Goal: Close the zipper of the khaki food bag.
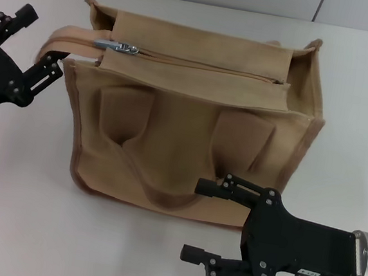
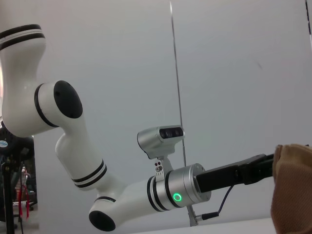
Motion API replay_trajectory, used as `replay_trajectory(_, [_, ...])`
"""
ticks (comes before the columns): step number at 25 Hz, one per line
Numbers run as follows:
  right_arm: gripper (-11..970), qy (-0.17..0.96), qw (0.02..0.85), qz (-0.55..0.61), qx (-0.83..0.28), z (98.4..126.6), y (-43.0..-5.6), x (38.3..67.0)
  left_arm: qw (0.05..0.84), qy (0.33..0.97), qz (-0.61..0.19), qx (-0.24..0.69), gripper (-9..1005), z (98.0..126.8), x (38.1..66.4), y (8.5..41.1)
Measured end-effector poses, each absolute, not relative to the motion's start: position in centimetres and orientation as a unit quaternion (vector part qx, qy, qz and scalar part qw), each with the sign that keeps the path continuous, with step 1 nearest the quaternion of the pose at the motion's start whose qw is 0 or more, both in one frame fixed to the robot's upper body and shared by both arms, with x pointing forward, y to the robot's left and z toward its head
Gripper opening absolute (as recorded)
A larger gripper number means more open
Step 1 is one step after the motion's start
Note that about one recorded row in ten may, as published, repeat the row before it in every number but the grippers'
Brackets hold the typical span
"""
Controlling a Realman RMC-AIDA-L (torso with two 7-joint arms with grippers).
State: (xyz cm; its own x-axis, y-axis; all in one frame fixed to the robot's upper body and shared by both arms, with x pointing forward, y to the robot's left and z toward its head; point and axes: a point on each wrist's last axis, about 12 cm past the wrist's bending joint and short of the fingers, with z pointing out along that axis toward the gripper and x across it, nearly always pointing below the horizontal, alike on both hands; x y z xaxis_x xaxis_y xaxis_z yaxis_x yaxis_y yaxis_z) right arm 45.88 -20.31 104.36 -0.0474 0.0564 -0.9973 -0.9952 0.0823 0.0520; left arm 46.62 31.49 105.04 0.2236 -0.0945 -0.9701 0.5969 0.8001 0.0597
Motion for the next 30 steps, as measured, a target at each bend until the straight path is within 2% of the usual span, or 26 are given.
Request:
replay_trajectory(6, [834, 0.518, 0.522, 0.504, -0.452, 104.4, -20.3, 45.9, 0.751, 0.581, -0.233, 0.211, 660, 104.9, 46.8, 31.2])
replay_trajectory(9, [834, 0.519, 0.522, 0.504, -0.452, 104.4, -20.3, 45.9, 0.750, 0.582, -0.232, 0.211, 479, 104.9, 46.8, 31.1])
replay_trajectory(15, [835, 0.517, 0.522, 0.506, -0.451, 104.4, -20.3, 45.8, 0.749, 0.584, -0.231, 0.210, 216, 104.8, 46.6, 31.2])
replay_trajectory(25, [835, 0.473, 0.547, 0.531, -0.441, 105.6, -20.5, 45.3, 0.757, 0.568, -0.251, 0.202, 18, 104.9, 45.7, 30.8])
replay_trajectory(30, [835, 0.447, 0.571, 0.544, -0.422, 106.5, -20.7, 45.3, 0.778, 0.520, -0.287, 0.204, 20, 105.8, 44.8, 30.3])
